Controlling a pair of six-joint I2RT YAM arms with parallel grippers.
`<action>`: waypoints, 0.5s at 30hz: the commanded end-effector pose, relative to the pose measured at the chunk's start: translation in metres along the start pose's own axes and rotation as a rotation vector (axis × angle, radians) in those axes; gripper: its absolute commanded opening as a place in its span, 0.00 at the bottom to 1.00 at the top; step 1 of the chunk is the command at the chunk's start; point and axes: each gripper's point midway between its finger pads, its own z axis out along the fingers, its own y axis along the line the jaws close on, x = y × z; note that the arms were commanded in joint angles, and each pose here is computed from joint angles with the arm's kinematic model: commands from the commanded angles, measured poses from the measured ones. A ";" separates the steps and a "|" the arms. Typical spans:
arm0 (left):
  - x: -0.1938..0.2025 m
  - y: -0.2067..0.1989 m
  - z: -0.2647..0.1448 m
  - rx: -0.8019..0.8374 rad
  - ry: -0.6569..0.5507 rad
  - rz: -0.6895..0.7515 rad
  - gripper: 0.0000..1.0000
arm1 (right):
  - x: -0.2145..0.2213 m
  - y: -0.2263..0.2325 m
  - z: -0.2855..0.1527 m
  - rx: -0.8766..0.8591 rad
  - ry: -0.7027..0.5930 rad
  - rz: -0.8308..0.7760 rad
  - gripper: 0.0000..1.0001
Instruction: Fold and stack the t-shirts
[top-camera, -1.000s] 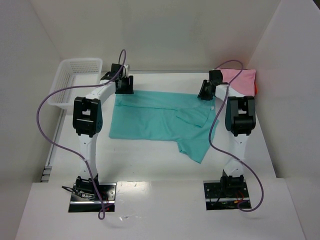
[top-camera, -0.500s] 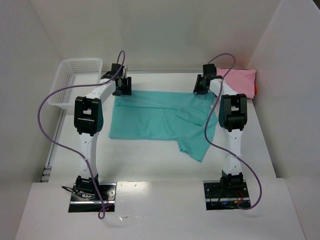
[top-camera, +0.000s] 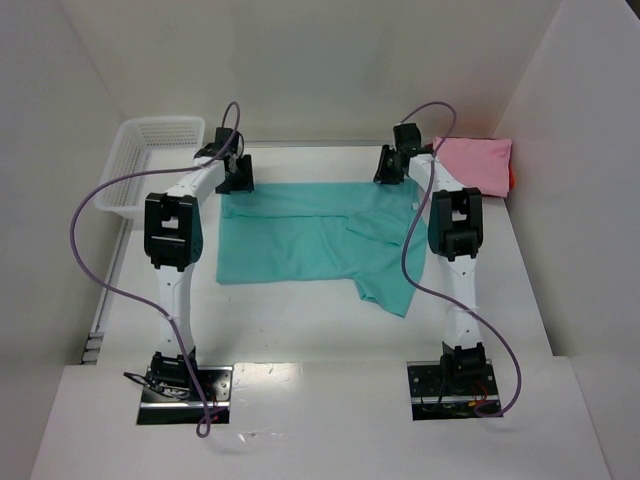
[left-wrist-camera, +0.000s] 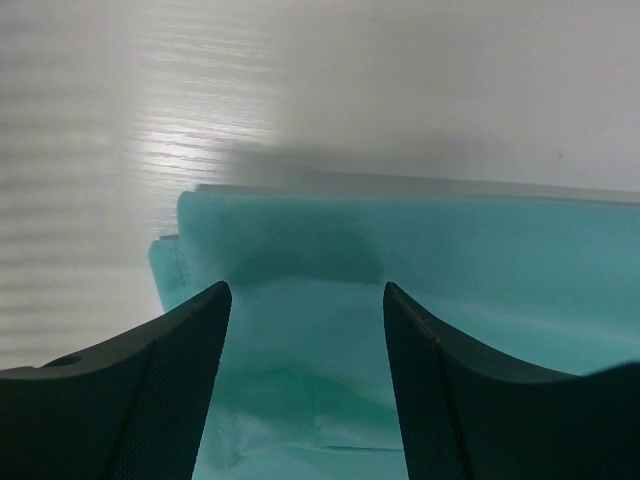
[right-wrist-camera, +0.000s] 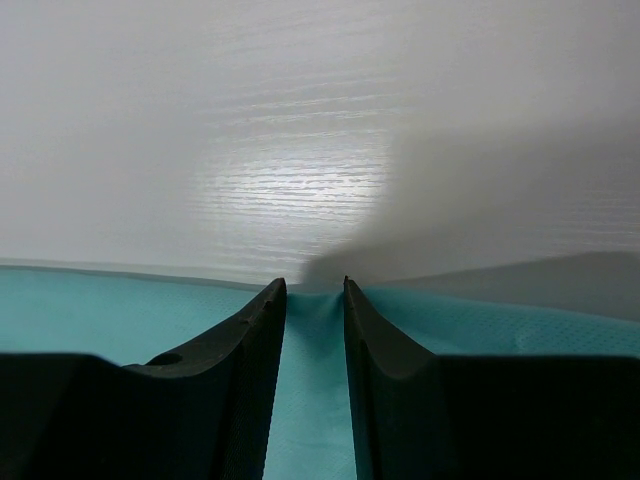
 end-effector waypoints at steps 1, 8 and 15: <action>-0.003 0.019 0.000 -0.041 -0.007 -0.049 0.71 | -0.006 0.022 -0.001 -0.043 0.001 -0.020 0.35; -0.034 0.002 -0.025 0.054 -0.101 -0.014 0.74 | -0.032 0.026 -0.029 -0.016 -0.065 -0.037 0.38; -0.055 -0.026 -0.091 0.145 -0.212 0.045 0.79 | -0.083 0.020 -0.124 -0.018 -0.241 -0.016 0.72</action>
